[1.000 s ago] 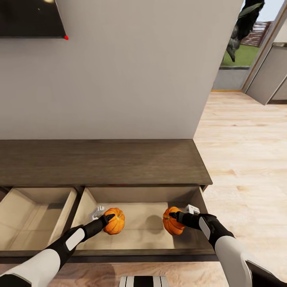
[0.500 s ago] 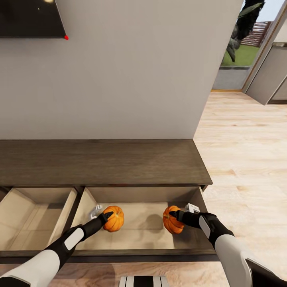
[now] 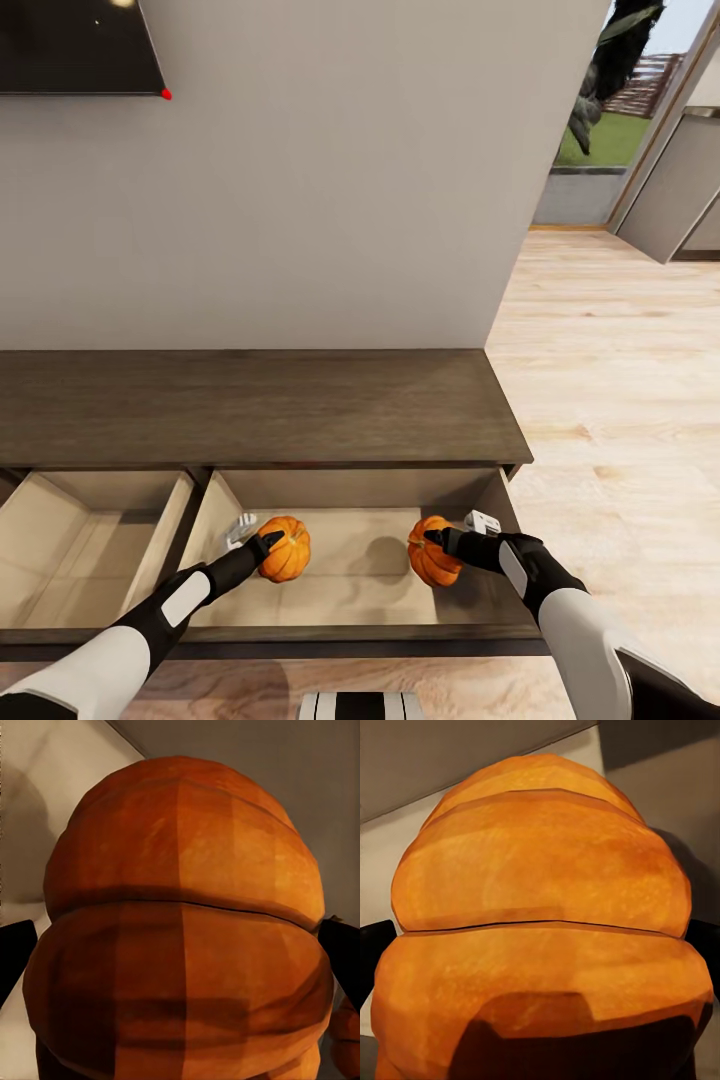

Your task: Place each of the two pumpkins and all three candles from the living room inside a cabinet in the living room (use any cabinet), then make sure every cabinet is closed, and position the cauldron so it is next to a table in the living room.

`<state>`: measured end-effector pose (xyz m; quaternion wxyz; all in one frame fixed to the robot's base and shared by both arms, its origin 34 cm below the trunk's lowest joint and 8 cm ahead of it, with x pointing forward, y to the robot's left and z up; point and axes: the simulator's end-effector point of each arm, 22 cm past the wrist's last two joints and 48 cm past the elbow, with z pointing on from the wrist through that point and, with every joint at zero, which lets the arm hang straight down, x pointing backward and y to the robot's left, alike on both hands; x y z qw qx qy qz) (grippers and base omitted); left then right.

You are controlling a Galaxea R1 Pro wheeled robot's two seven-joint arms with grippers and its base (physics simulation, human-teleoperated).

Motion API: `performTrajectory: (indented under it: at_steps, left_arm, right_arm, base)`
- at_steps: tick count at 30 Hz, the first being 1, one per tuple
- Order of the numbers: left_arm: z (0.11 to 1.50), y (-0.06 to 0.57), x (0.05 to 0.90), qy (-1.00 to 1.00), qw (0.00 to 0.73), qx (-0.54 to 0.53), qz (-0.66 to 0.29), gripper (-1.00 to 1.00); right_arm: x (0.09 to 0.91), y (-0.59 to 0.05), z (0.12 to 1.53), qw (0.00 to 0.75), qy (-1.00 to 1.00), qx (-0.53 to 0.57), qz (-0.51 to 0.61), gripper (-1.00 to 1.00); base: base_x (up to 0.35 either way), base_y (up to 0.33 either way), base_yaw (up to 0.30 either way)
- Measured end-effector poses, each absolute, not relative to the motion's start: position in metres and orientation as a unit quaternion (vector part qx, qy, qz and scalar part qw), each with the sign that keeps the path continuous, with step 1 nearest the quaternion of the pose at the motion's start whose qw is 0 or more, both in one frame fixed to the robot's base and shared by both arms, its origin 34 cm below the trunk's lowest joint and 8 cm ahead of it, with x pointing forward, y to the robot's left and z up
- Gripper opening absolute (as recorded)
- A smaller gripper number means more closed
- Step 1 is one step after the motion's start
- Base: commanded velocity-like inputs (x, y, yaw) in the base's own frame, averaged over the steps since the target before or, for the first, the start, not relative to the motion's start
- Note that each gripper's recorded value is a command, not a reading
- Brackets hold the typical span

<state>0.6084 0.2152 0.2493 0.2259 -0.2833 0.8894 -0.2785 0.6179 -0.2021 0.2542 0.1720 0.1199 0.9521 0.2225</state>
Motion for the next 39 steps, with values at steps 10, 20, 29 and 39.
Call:
performTrajectory:
  at_steps: [10, 20, 29, 39]
  left_arm:
    - [0.248, 0.216, 0.608, 0.890, 0.224, -0.285, -0.277, -1.00]
    - [0.249, 0.217, 0.608, 0.889, 0.225, -0.286, -0.277, -1.00]
    - [0.248, 0.218, 0.608, 0.889, 0.225, -0.286, -0.277, -1.00]
    - [0.249, 0.217, 0.608, 0.889, 0.225, -0.285, -0.278, -1.00]
  right_arm:
    - [0.617, -0.201, 0.254, 0.171, 0.952, 0.120, 0.223, 1.00]
    - [0.617, -0.201, 0.253, 0.171, 0.952, 0.121, 0.223, 1.00]
    - [0.615, -0.222, 0.245, 0.167, 0.962, 0.128, 0.176, 1.00]
    - [0.642, -0.234, 0.264, 0.205, 0.955, 0.122, 0.176, 1.00]
  base:
    - [0.000, 0.000, 0.000]
    - [0.000, 0.000, 0.000]
    - [0.000, 0.000, 0.000]
    - [0.000, 0.000, 0.000]
